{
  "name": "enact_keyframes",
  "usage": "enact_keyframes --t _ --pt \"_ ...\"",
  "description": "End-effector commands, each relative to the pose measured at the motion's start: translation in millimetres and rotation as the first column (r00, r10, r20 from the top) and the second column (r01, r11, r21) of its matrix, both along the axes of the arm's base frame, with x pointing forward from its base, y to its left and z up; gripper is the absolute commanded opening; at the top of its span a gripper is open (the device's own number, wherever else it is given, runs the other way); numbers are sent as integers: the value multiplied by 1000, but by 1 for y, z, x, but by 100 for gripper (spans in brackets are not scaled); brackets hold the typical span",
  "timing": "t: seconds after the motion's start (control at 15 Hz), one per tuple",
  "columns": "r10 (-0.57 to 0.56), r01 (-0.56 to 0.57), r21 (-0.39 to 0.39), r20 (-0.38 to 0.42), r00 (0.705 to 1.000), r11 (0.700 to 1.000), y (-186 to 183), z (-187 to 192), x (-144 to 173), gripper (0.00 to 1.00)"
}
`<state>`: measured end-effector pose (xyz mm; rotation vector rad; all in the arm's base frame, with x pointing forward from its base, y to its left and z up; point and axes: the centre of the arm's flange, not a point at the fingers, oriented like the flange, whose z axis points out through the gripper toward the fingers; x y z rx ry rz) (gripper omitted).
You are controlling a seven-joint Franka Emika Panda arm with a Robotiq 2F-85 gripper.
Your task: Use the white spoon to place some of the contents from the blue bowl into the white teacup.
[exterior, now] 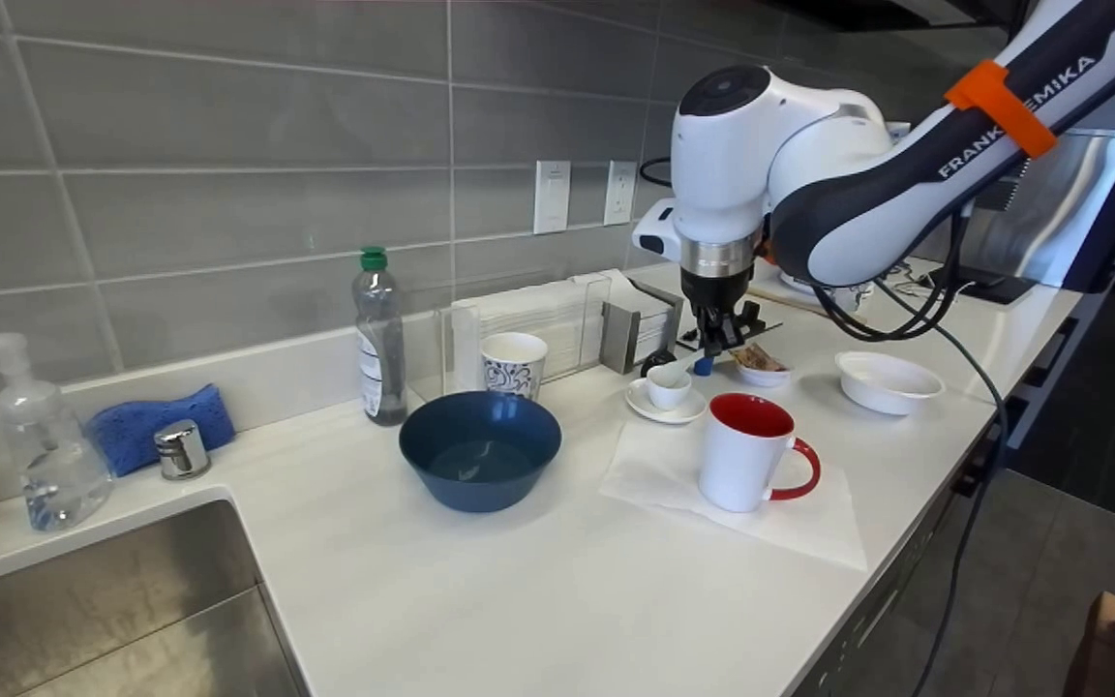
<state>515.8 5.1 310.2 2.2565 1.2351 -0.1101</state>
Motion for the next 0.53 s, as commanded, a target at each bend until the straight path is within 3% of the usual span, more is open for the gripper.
enact_keyframes --t 0.0,0.47 --pt "-22 22 15 6 1000 1000 -1 -2 4 3" --pt "-59 59 32 14 998 998 -13 6 -1 3"
